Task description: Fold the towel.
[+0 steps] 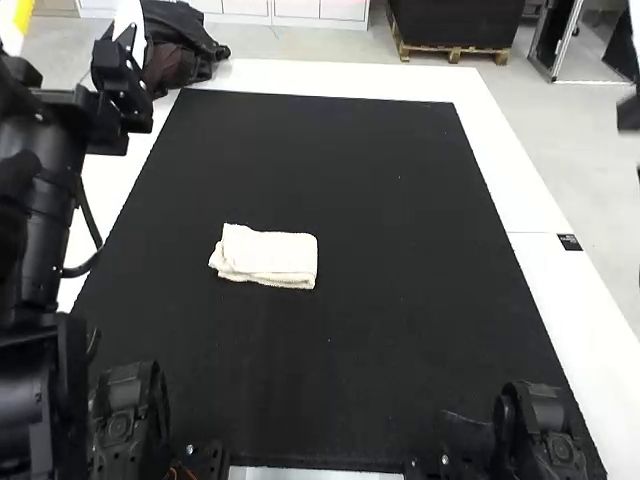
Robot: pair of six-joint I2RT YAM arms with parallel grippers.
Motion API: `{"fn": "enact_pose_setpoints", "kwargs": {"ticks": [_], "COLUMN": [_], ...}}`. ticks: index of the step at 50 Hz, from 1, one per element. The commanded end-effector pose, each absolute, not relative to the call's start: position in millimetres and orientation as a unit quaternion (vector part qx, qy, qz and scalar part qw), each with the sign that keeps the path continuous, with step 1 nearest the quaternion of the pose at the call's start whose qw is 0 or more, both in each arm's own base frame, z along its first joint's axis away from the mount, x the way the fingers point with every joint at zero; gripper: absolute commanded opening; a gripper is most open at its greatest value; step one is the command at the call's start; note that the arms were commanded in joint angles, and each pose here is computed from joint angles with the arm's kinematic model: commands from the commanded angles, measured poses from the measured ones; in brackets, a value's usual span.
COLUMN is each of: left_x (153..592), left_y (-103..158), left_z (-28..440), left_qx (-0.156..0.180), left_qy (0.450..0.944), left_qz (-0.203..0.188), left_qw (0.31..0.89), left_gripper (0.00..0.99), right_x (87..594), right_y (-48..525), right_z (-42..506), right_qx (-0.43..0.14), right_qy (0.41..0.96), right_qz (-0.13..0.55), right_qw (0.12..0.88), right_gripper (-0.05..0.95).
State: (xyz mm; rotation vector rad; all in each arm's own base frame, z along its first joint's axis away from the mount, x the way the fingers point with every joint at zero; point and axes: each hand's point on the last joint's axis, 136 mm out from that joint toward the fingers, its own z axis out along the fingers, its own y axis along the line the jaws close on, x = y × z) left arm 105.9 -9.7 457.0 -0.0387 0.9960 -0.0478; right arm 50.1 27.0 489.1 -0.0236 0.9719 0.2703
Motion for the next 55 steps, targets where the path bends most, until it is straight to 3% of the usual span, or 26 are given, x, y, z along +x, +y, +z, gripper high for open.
{"fn": "enact_pose_setpoints", "kwargs": {"ticks": [1,5,11,15,18,21,29,32,38,44,55], "left_x": [122,141,162,180,190,199,206,213,229,229,232], "left_y": [1,9,15,23,39,48,92,96,89,88,81], "left_z": [436,415,394,369,349,328,273,250,196,193,192], "left_qx": [-0.030,-0.003,0.013,0.022,0.008,-0.006,-0.104,-0.109,-0.084,-0.083,-0.067], "left_qy": [0.502,0.521,0.513,0.519,0.522,0.530,0.554,0.578,0.670,0.673,0.677], "left_qz": [-0.001,0.064,0.089,0.116,0.163,0.172,0.234,0.234,0.205,0.202,0.187], "left_qw": [0.865,0.851,0.854,0.847,0.837,0.830,0.792,0.774,0.708,0.706,0.709], "left_gripper": [0.969,0.969,0.969,0.969,0.969,0.969,0.969,0.969,0.969,0.969,0.969], "right_x": [80,105,148,177,193,204,223,231,241,242,242], "right_y": [-5,-19,-2,-17,-32,-43,-48,-45,-41,-41,-42], "right_z": [460,430,381,355,333,314,268,246,202,154,157], "right_qx": [0.043,0.067,-0.008,0.025,0.056,0.077,0.060,0.070,0.112,0.126,0.132], "right_qy": [0.511,0.550,0.603,0.599,0.594,0.584,0.576,0.591,0.656,0.724,0.718], "right_qz": [0.024,-0.009,-0.022,-0.047,-0.072,-0.098,-0.140,-0.110,-0.039,-0.034,-0.030], "right_qw": [0.858,0.832,0.797,0.799,0.799,0.802,0.803,0.796,0.745,0.678,0.683], "right_gripper": [0.92,0.92,0.92,0.92,0.92,0.92,0.92,0.92,0.92,0.92,0.92]}}
